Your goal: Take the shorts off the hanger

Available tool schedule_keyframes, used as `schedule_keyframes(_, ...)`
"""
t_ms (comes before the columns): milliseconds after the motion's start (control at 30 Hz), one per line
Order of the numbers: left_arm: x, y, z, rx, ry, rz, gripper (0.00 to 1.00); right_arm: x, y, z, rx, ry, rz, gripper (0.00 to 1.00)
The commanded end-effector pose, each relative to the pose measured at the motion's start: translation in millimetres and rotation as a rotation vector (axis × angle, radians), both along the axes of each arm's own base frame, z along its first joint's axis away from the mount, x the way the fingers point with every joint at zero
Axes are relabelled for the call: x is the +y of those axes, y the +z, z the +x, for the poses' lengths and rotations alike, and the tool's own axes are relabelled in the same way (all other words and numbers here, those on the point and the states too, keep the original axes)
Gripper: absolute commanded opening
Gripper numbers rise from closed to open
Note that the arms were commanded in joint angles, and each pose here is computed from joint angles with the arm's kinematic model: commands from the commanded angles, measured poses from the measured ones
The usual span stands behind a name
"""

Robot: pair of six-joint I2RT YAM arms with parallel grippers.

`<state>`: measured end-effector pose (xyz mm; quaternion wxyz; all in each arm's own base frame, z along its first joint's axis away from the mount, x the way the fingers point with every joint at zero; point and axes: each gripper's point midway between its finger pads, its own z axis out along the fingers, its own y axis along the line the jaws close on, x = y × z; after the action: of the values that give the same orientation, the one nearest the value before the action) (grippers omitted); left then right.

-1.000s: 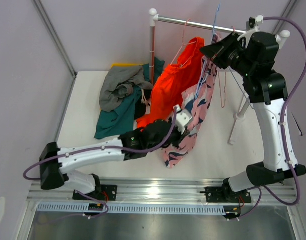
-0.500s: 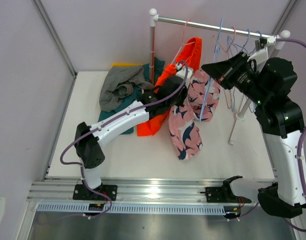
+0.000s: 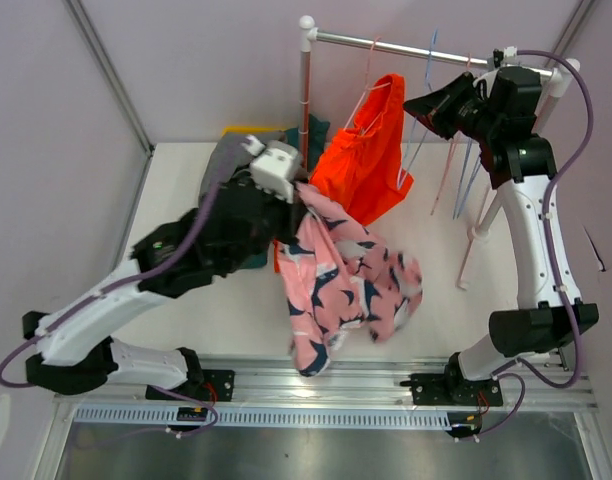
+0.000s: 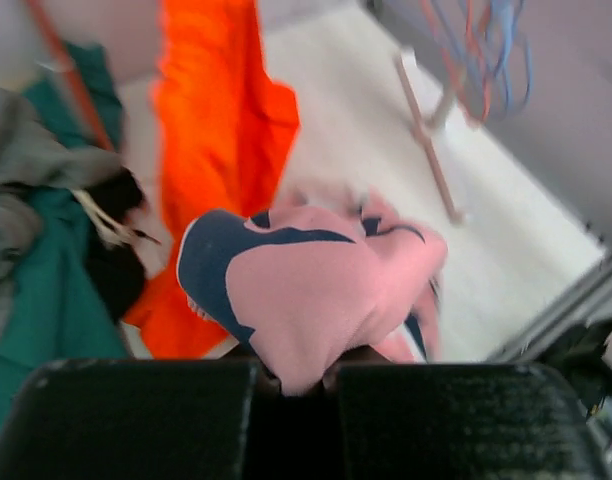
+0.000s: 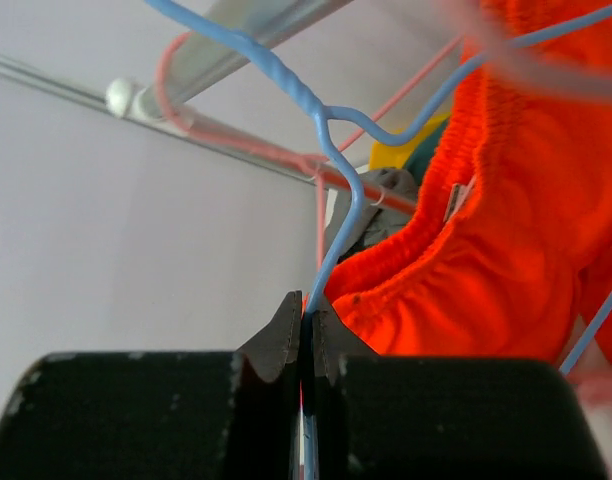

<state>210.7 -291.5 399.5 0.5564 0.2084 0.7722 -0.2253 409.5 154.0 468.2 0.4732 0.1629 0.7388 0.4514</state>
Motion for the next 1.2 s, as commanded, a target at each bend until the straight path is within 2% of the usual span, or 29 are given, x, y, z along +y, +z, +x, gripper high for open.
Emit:
schedule_keyframes(0, 58, 50, 12, -0.108, 0.169, -0.036, 0.0, 4, 48, -4, -0.151, 0.048, 0.036, 0.0)
schedule_keyframes(133, 94, 72, 40, -0.163, 0.263, -0.008, 0.0, 3, 37, 1, -0.122, 0.049, 0.033, 0.0)
schedule_keyframes(167, 98, 87, 43, -0.182, 0.253, -0.036, 0.0, 3, 34, 0, -0.117, 0.051, 0.03, 0.0)
schedule_keyframes(233, 115, 93, 68, -0.207, 0.33, -0.014, 0.0, 3, 24, -7, -0.101, 0.055, 0.033, 0.0)
schedule_keyframes(267, 125, 118, 70, -0.247, 0.351, -0.054, 0.0, 3, 21, -11, -0.097, 0.057, 0.037, 0.0)
schedule_keyframes(333, 135, 116, 103, -0.249, 0.413, -0.009, 0.0, 2, 18, -18, -0.101, 0.054, 0.043, 0.0)
schedule_keyframes(367, 158, 149, 108, -0.31, 0.48, -0.06, 0.0, 2, 10, -26, -0.088, 0.06, 0.044, 0.0)
schedule_keyframes(400, 150, 139, 134, -0.283, 0.483, -0.033, 0.0, 2, 9, -30, -0.091, 0.063, 0.044, 0.07)
schedule_keyframes(433, 158, 157, 141, -0.314, 0.503, -0.066, 0.0, 3, 6, -33, -0.086, 0.067, 0.043, 0.19)
schedule_keyframes(467, 172, 157, 161, -0.31, 0.555, -0.061, 0.0, 2, 2, -40, -0.083, 0.072, 0.04, 0.38)
schedule_keyframes(500, 184, 197, 156, -0.39, 0.572, -0.14, 0.0, 2, -2, -42, -0.081, 0.073, 0.036, 0.55)
schedule_keyframes(533, 172, 175, 195, -0.345, 0.565, -0.113, 0.0, 1, -4, -45, -0.08, 0.073, 0.028, 0.82)
schedule_keyframes(567, 188, 173, 215, -0.343, 0.598, -0.123, 0.0, -1, -7, -49, -0.076, 0.067, 0.02, 0.92)
schedule_keyframes(600, 180, 173, 227, -0.337, 0.539, -0.171, 0.0, -1, -9, -51, -0.073, 0.064, 0.016, 0.97)
schedule_keyframes(667, 191, 161, 267, -0.338, 0.542, -0.213, 0.0, -1, -12, -58, -0.073, 0.071, 0.008, 0.98)
schedule_keyframes(767, 194, 94, 324, -0.23, 0.572, -0.182, 0.0, -1, -13, -65, -0.082, 0.079, -0.002, 1.0)
schedule_keyframes(833, 183, 57, 345, -0.156, 0.534, -0.151, 0.11, -2, -9, -72, -0.1, 0.078, -0.008, 1.0)
schedule_keyframes(867, 178, 30, 352, -0.089, 0.528, -0.126, 0.23, -2, -4, -76, -0.117, 0.081, -0.008, 1.0)
schedule_keyframes(900, 175, -6, 366, -0.012, 0.535, -0.11, 0.65, -2, 5, -79, -0.146, 0.084, -0.004, 0.99)
schedule_keyframes(933, 173, -27, 369, 0.037, 0.537, -0.094, 0.8, -1, 12, -83, -0.166, 0.095, 0.0, 0.99)
schedule_keyframes(1000, 171, -75, 369, 0.167, 0.549, -0.059, 0.99, 4, 31, -88, -0.23, 0.122, 0.015, 0.99)
schedule_keyframes(1067, 166, -116, 356, 0.267, 0.549, -0.015, 0.99, 17, 53, -96, -0.299, 0.177, 0.03, 0.99)
schedule_keyframes(1100, 163, -106, 355, 0.227, 0.548, -0.032, 0.99, 22, 66, -99, -0.35, 0.193, 0.032, 0.99)
schedule_keyframes(1167, 153, -90, 326, 0.181, 0.524, -0.04, 0.99, 39, 83, -100, -0.402, 0.242, 0.039, 0.99)
